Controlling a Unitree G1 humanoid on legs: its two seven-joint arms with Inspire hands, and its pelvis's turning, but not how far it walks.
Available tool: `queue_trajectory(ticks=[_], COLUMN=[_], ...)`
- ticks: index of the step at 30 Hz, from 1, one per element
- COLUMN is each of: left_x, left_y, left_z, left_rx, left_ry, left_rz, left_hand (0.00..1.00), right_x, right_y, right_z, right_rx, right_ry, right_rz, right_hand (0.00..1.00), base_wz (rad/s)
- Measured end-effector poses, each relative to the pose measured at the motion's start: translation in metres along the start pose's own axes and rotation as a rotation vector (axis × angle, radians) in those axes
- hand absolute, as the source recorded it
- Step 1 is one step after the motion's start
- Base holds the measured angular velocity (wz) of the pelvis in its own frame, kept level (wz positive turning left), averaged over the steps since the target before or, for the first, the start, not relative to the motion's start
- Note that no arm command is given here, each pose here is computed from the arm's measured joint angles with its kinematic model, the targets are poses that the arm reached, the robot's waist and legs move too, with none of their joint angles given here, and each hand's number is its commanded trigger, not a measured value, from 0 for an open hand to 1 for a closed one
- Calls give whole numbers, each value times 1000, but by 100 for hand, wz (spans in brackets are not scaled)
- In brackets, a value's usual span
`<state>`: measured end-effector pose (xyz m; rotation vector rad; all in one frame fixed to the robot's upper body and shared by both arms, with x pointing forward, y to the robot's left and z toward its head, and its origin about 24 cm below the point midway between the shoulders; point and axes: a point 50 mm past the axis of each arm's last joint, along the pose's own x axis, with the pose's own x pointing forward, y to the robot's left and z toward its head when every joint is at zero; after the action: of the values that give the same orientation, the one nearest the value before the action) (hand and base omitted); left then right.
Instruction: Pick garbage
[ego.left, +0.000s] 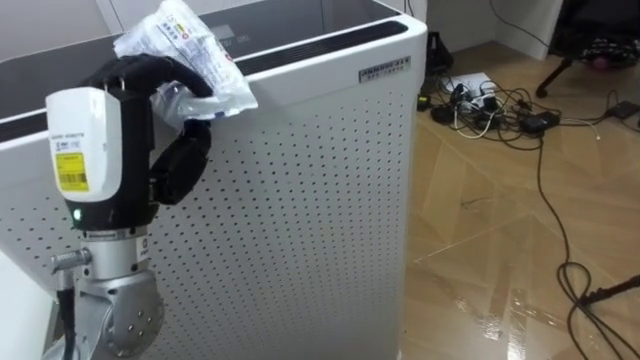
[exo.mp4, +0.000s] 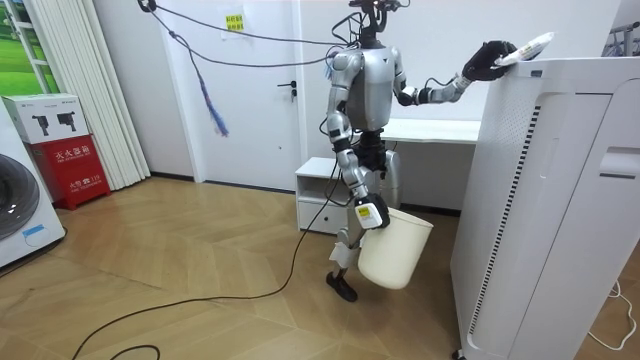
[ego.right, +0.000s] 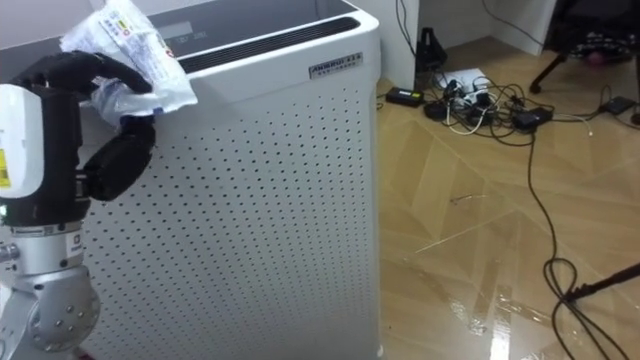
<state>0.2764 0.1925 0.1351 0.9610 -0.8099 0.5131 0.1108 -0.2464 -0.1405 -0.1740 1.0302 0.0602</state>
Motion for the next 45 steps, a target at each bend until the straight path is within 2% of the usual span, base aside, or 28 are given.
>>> queue_trajectory(ticks=[5, 10, 15, 19, 21, 27, 33, 36, 38, 45], left_x=[2, 4, 7, 9, 6, -12, -21, -19, -18, -17], left_y=[1, 2, 4, 2, -3, -25, -30, -30, -30, -27], left_z=[-1, 4, 30, 65, 85, 113, 130, 133, 134, 134], left_rx=[0, -71, -201, -443, -647, -1114, -1457, -1579, -1607, -1585], left_ry=[4, 26, -5, -44, -43, 18, -21, -25, -29, -67], left_rz=[12, 35, 19, -77, -200, -592, -833, -878, -900, -960], left_hand=[100, 100, 100, 100, 100, 100, 100, 100, 100, 100], right_x=[0, 1, 1, 3, 4, 11, 12, 13, 13, 14], right_y=[0, 3, 9, 15, 18, 24, 26, 29, 31, 31], right_z=[1, 3, 2, 4, 8, 19, 20, 20, 20, 22], right_rx=[-4, -10, -12, -30, -47, -69, -76, -72, -78, -75], right_ry=[-3, -12, -8, -14, -24, -31, -28, -25, -16, -4], right_rz=[4, 24, 44, 68, 84, 109, 120, 128, 135, 144], right_hand=[100, 100, 100, 100, 100, 100, 100, 100, 100, 100], base_wz=[-4, 0, 6, 10, 9, 1, 0, 0, 0, 1])
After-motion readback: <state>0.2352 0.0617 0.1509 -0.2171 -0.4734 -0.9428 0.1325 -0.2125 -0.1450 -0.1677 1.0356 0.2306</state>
